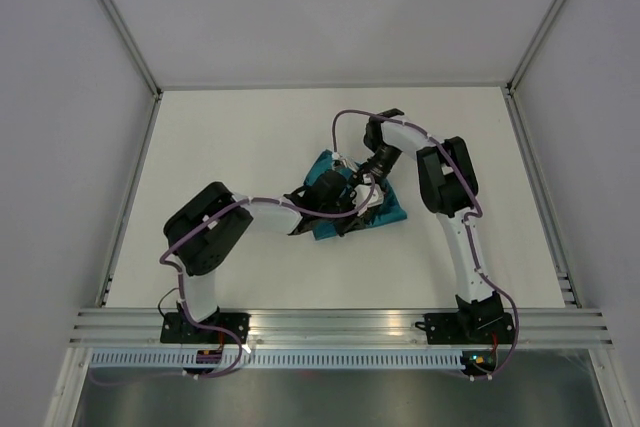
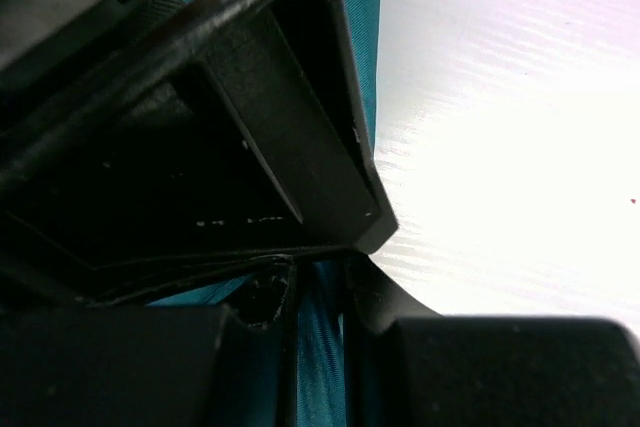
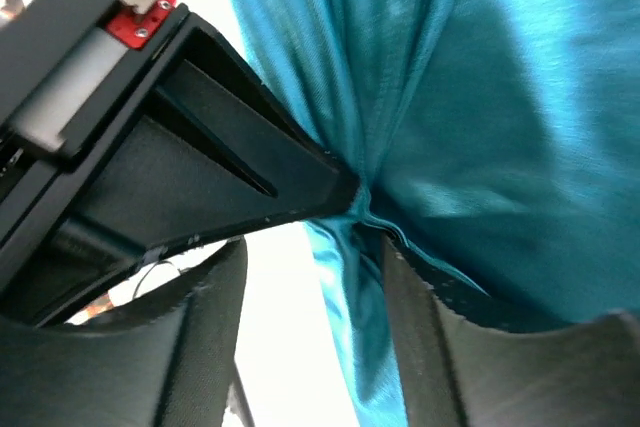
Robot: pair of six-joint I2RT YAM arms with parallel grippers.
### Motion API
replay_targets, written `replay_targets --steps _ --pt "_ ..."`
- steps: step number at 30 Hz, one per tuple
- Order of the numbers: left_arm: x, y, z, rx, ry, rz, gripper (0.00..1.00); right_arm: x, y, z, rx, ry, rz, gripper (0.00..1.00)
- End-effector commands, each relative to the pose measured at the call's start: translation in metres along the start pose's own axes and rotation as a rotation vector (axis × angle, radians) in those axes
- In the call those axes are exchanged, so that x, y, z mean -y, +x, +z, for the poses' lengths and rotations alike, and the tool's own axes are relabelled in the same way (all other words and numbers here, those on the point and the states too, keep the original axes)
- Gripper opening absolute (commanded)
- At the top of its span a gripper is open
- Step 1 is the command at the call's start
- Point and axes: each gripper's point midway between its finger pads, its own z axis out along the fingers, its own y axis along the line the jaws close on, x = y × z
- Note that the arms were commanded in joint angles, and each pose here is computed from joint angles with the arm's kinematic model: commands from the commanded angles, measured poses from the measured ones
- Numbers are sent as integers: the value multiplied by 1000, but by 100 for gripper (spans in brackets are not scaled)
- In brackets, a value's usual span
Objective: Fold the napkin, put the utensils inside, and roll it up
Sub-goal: Roll the napkin with the utensil
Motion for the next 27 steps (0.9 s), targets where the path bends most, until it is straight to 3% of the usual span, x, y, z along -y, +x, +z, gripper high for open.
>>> replay_targets --steps 1,11,16,17,22,25,27 --pt "48 60 0 -160 228 -193 2 46 -37 -27 124 222 -209 64" --pt "47 58 -9 -146 420 -389 2 26 -63 -137 514 388 -202 67" --pt "43 68 -10 -192 483 -521 2 22 -32 -164 621 491 -236 68" --pt "44 65 -12 -205 505 -545 2 11 -33 -177 639 564 -316 68" --pt "38 58 -14 -211 562 -634 2 4 -4 -137 563 717 -411 70" --pt "29 52 -14 -212 590 -682 2 -9 -7 -124 537 863 -550 72" --pt "31 58 -12 -245 601 -716 2 -14 -2 -87 485 849 -592 72"
